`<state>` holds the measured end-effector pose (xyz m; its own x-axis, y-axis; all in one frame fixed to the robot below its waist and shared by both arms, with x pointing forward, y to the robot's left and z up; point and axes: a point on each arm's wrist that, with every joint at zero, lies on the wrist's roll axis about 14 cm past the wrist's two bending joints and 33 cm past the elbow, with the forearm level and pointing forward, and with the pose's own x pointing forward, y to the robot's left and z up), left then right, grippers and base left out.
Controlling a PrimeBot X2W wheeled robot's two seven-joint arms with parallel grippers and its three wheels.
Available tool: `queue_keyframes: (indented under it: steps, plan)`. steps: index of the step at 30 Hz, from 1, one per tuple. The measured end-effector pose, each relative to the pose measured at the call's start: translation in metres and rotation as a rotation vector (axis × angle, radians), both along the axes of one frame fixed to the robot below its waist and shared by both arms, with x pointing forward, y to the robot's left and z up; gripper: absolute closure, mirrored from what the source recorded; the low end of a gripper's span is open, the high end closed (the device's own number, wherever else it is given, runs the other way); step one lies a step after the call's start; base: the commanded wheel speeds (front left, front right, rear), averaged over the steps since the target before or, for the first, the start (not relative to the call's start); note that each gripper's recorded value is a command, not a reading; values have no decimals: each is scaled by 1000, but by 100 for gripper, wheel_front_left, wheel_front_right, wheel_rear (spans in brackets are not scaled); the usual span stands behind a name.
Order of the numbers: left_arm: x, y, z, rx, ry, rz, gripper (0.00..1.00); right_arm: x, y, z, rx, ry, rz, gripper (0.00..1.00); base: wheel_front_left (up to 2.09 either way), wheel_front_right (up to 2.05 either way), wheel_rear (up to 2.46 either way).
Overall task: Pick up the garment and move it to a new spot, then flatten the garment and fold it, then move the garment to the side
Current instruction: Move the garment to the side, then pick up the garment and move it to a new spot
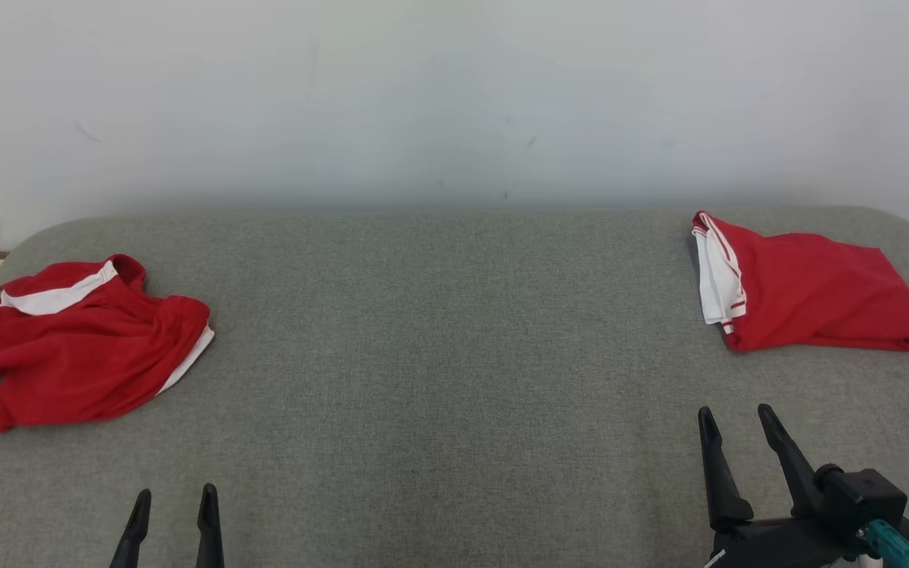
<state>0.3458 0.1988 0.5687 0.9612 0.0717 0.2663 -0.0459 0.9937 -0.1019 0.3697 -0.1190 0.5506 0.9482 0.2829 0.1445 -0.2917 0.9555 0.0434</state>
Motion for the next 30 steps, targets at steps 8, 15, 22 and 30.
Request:
queue_keyframes:
  steps: [8, 15, 22, 30]
  plan:
    - [-1, -1, -6, 27, 33, -3, 0, -14, -6, 2, -21, 7, -44, 0, 0, 0, 0]
    - [-3, 5, -14, 55, 73, 3, 0, -18, -5, -2, -23, 22, -51, 0, 0, 0, 0]
    - [-3, 9, -14, 74, 85, 12, 0, -19, -3, -4, -22, 31, -50, 0, 0, 0, 0]
    - [-1, 8, -11, 80, 81, 14, 0, -20, -6, -4, -20, 33, -60, 0, 0, 0, 0]
